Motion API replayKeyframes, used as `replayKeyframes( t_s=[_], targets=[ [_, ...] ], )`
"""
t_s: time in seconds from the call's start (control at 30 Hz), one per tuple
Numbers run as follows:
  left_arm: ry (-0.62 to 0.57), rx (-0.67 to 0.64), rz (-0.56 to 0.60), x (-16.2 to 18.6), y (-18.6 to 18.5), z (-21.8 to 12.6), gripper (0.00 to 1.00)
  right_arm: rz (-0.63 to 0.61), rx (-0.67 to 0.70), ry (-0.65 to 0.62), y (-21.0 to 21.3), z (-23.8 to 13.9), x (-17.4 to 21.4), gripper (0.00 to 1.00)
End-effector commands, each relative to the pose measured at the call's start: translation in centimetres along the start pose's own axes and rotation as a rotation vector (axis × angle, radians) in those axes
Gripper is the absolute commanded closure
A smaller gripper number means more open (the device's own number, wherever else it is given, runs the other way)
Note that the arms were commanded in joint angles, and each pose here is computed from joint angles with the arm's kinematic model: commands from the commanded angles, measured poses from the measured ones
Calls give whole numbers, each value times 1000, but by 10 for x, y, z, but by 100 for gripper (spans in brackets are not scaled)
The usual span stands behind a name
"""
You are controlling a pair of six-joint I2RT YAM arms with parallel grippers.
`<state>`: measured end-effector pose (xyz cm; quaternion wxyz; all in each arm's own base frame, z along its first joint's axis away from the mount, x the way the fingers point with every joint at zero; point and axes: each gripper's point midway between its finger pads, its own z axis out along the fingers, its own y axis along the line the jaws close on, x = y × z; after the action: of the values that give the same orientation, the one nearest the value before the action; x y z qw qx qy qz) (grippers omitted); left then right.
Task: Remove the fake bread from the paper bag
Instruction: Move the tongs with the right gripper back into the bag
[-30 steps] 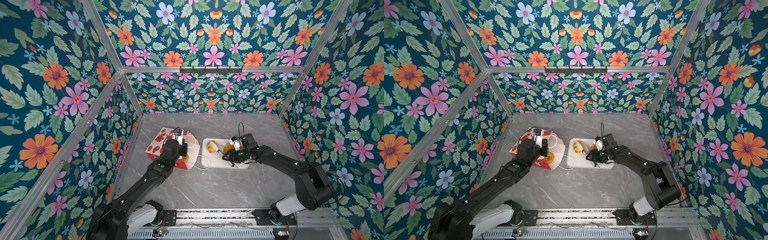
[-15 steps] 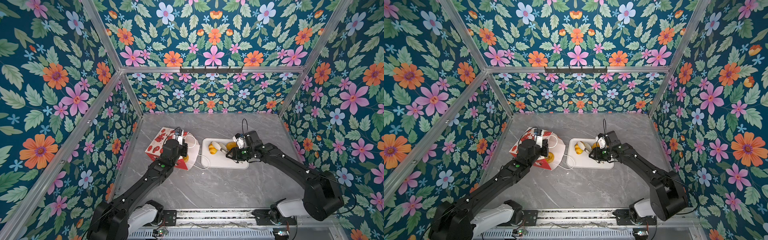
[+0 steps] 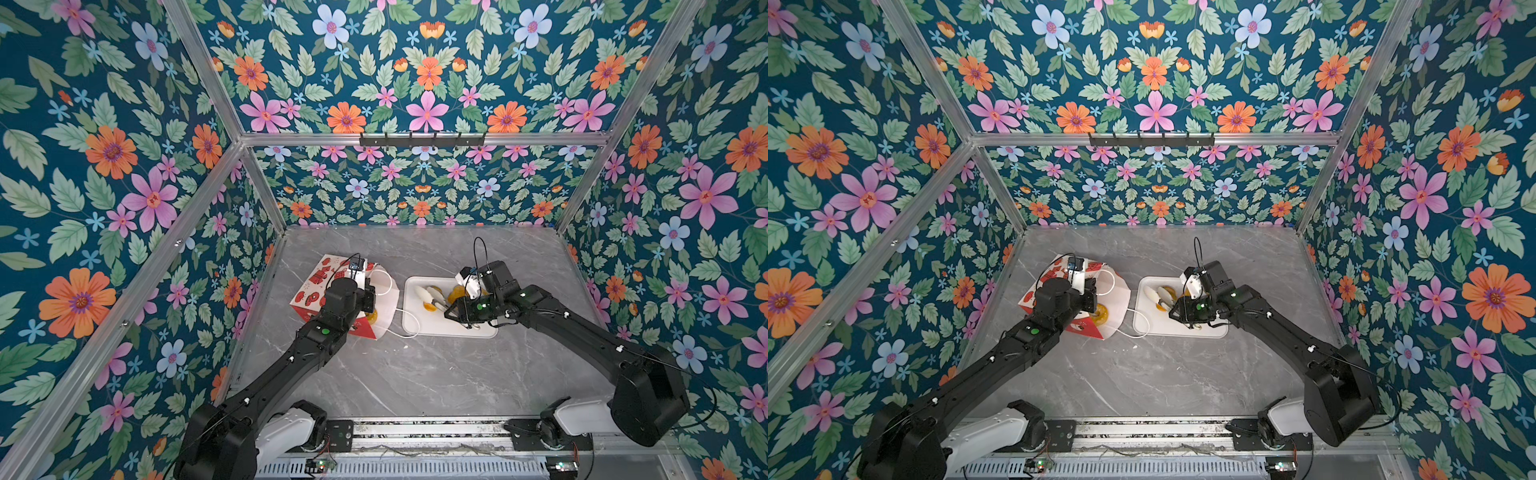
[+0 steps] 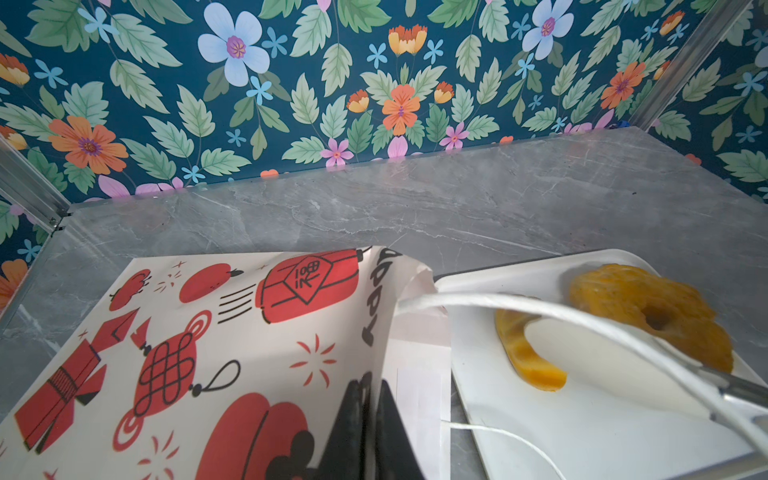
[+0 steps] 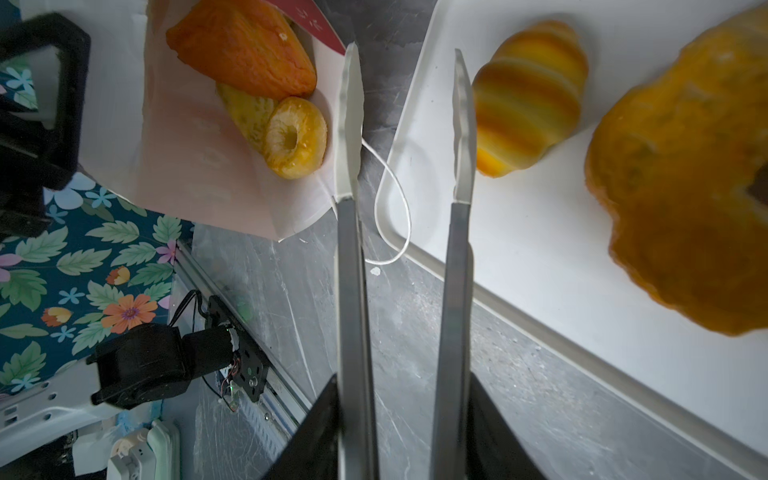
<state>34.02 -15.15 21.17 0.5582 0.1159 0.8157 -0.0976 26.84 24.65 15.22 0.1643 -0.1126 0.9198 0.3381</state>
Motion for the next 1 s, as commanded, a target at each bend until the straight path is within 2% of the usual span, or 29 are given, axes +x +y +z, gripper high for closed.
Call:
replayKeyframes(
  t_s=[0.0,0.3,0.63,0.77,0.97],
  targets=[
    [-41,18,-18,-11,-3,-1,90,-5,-12,-2,1,1,4,57],
    [-43,32,-22,-10,-6,1,90,16,-17,38,-9,16,15,58],
    [-35,53,-29,-6,-8,-3,90,3,104,-2,-31,18,5,58],
    [-35,58,-26,-6,-9,-4,90,-17,33,-29,-16,13,0,58],
    [-6,69,-5,-4,-12,-1,89,-125,-73,-46,31,2,6,57]
  ],
)
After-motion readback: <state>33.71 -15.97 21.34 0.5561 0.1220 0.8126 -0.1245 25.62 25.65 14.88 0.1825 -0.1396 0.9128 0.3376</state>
